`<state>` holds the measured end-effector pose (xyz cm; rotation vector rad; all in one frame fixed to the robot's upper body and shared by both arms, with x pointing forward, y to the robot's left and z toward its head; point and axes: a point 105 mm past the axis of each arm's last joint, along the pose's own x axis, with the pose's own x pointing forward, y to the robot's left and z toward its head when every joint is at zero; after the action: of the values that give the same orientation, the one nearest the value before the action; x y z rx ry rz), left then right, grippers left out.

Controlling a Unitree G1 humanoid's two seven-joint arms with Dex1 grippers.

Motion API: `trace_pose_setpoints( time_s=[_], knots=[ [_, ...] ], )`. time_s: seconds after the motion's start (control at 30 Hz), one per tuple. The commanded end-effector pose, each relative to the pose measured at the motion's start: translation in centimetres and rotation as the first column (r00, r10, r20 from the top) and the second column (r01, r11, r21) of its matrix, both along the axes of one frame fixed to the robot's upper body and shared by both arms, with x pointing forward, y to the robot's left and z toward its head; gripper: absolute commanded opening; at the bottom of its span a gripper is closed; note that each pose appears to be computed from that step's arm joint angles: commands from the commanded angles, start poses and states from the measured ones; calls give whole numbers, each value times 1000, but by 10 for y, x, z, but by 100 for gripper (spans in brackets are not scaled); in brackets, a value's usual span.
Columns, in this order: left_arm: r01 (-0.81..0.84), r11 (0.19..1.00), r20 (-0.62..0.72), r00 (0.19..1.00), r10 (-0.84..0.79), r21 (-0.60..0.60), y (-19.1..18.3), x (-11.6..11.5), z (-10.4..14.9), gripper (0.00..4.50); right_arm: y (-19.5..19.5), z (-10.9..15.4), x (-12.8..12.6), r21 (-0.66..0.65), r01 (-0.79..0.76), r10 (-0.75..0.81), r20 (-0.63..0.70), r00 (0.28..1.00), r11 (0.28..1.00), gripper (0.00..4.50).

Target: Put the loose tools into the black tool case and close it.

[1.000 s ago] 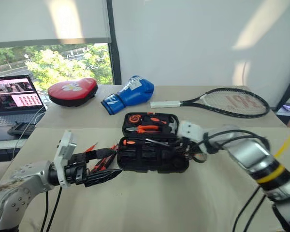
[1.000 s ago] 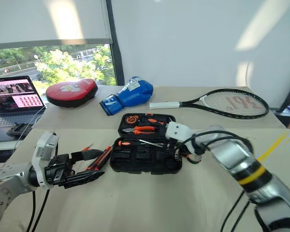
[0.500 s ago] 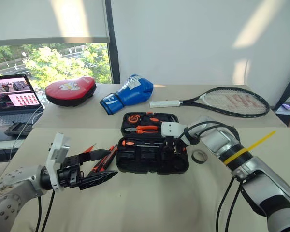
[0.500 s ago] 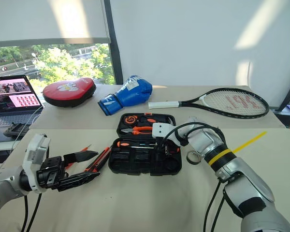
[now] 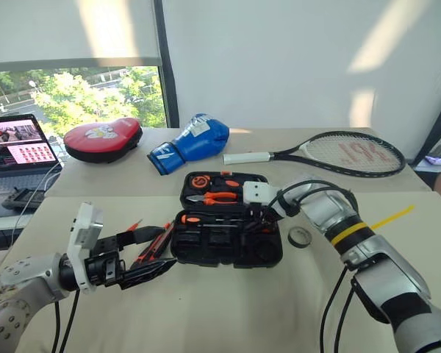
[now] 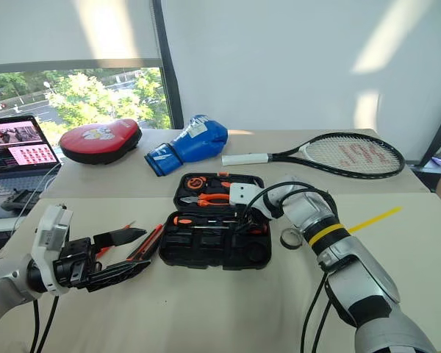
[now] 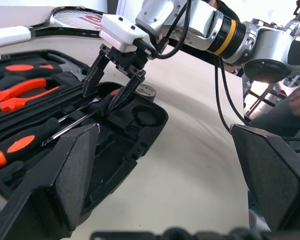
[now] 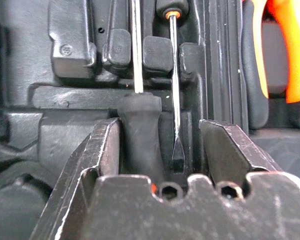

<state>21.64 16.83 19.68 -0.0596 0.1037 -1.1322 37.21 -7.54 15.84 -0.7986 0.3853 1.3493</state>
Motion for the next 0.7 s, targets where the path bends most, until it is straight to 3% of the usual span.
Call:
trace_pose_setpoints(
  time_s=[0.03,0.23,0.33,0.5,0.7],
  knots=[
    [0,1000,50,999,0,8,-1,0,8,449,11,45,-9,258,4,-1,-15,1000,966,282],
    [-24,1000,62,998,24,0,2,7,8,449,-8,62,-5,490,199,-232,8,973,849,105],
    [-37,999,66,997,37,-1,5,9,8,449,-17,55,-9,548,333,-404,10,915,767,5],
    [-48,999,71,996,48,2,10,15,8,449,-16,17,-21,581,500,-603,-19,797,642,5],
    [-48,999,67,997,47,23,14,17,4,449,3,-43,-20,421,562,-621,4,784,712,5]
  ],
)
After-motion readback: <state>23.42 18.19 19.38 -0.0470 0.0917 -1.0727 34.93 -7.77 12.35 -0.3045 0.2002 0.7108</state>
